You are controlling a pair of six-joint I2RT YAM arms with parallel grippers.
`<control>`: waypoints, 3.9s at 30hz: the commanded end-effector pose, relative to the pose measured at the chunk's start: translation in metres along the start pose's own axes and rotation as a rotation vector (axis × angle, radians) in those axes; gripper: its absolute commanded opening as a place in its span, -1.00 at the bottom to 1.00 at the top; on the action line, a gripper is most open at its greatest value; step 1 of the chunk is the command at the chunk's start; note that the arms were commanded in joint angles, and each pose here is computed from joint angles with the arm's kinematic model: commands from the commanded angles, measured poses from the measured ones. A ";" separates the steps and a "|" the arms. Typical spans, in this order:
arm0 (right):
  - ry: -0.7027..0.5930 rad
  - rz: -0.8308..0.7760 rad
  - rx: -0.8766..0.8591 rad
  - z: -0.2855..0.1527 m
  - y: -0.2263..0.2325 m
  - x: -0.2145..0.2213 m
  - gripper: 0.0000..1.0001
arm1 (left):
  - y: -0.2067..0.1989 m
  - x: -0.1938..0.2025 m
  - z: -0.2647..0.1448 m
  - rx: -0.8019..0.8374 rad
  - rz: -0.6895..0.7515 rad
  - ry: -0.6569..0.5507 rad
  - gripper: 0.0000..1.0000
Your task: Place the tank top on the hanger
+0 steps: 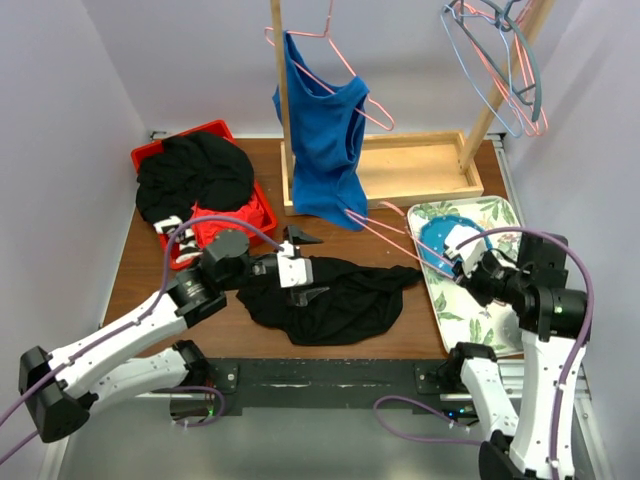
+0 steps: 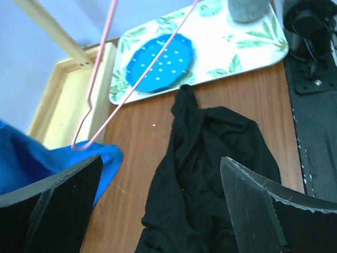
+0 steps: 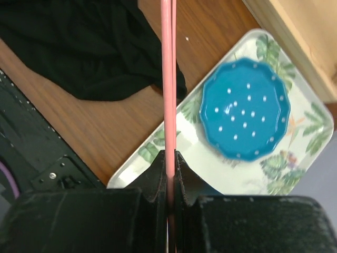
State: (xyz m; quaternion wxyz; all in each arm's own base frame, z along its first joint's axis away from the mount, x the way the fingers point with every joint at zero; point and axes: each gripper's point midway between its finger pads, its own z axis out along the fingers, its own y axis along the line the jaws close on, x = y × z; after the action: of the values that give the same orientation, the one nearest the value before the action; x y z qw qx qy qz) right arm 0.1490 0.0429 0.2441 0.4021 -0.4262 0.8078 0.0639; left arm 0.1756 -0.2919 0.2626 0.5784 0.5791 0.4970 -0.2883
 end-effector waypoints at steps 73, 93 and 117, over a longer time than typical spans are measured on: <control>-0.141 0.031 -0.566 0.044 0.049 -0.051 -1.00 | 0.001 0.161 -0.005 -0.535 -0.842 0.535 0.27; -0.112 0.084 -0.743 0.073 0.061 -0.037 -1.00 | 0.003 0.177 0.020 -0.593 -0.663 0.757 -0.88; -0.154 -0.043 -0.811 0.122 0.041 -0.089 -1.00 | 0.021 0.108 0.027 -0.530 -0.738 0.504 -1.00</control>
State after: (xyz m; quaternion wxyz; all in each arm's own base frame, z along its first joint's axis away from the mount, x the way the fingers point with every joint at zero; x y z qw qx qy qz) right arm 0.2099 0.1649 0.1955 0.2311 -0.5452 0.7036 0.3929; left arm 0.2282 -0.2742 0.1279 0.3873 0.2710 0.8691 -0.1457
